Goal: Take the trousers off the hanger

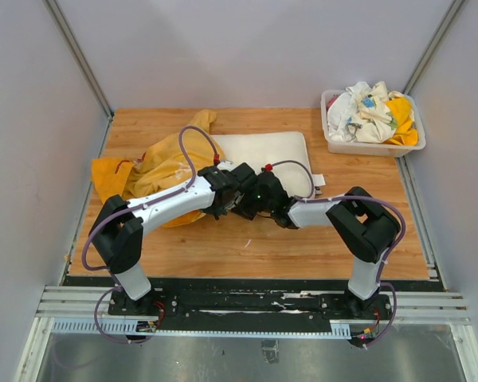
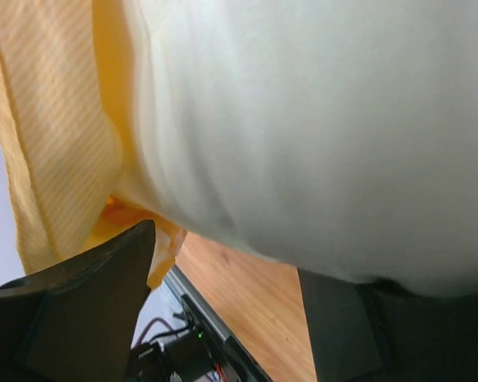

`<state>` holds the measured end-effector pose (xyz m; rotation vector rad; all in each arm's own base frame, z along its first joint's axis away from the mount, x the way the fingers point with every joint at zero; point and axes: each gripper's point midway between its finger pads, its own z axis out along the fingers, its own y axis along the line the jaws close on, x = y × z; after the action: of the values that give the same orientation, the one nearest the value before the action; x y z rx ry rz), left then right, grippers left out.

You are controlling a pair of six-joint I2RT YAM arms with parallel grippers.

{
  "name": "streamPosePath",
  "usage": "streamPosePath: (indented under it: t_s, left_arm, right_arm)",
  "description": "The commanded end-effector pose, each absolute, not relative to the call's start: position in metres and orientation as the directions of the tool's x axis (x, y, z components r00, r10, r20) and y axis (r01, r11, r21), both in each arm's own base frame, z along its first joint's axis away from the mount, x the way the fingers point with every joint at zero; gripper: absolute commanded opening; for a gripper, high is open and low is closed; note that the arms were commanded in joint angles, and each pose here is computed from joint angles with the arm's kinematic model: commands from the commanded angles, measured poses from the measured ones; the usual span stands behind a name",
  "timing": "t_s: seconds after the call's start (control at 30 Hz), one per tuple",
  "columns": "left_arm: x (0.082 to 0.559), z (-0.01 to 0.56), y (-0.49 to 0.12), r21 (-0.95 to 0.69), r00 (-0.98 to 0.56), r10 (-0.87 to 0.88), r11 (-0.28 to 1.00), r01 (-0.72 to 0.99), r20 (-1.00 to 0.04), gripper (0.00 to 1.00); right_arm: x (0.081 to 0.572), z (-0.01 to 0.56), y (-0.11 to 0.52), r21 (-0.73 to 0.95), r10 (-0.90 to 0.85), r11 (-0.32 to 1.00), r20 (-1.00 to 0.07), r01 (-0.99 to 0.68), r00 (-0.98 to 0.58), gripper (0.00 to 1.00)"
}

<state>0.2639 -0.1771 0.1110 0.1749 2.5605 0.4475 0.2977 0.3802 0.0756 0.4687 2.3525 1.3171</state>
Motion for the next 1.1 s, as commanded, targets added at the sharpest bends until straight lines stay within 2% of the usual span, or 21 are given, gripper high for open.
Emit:
streamPosePath:
  t_s: [0.0,0.1,0.23,0.27,0.4,0.6,0.8,1.07]
  left_arm:
    - [0.268,0.118,-0.189,0.281,-0.833,0.184,0.959,0.036,-0.522,0.0]
    - [0.268,0.117,-0.192,0.268,-0.834,0.18,0.963,0.04,-0.522,0.0]
    - [0.269,0.116,-0.195,0.262,-0.837,0.183,0.964,0.049,-0.516,0.0]
    - [0.269,0.117,-0.195,0.261,-0.836,0.183,0.964,0.05,-0.517,0.0]
    - [0.271,0.124,-0.199,0.248,-0.832,0.184,0.967,0.058,-0.523,0.0]
    - [0.278,0.143,-0.209,0.205,-0.82,0.179,0.976,0.077,-0.544,0.0]
    - [0.29,0.166,-0.236,0.065,-0.81,0.154,0.988,0.142,-0.567,0.0]
    - [0.31,0.214,-0.267,-0.059,-0.77,0.14,0.973,0.225,-0.622,0.0]
  right_arm:
    - [0.323,0.068,0.383,0.848,0.574,0.502,-0.18,0.17,-0.799,0.66]
    - [0.331,0.062,0.38,0.837,0.596,0.514,-0.191,0.187,-0.78,0.45]
    - [0.341,0.066,0.378,0.849,0.603,0.502,-0.209,0.162,-0.77,0.08]
    - [0.342,0.067,0.376,0.851,0.604,0.501,-0.213,0.158,-0.768,0.02]
    - [0.346,0.094,0.372,0.884,0.604,0.461,-0.245,0.082,-0.758,0.01]
    - [0.356,0.17,0.375,0.941,0.591,0.321,-0.289,-0.108,-0.753,0.01]
    - [0.361,0.239,0.395,0.926,0.49,0.252,-0.371,-0.28,-0.789,0.01]
    - [0.355,0.273,0.403,0.91,0.42,0.193,-0.415,-0.367,-0.807,0.01]
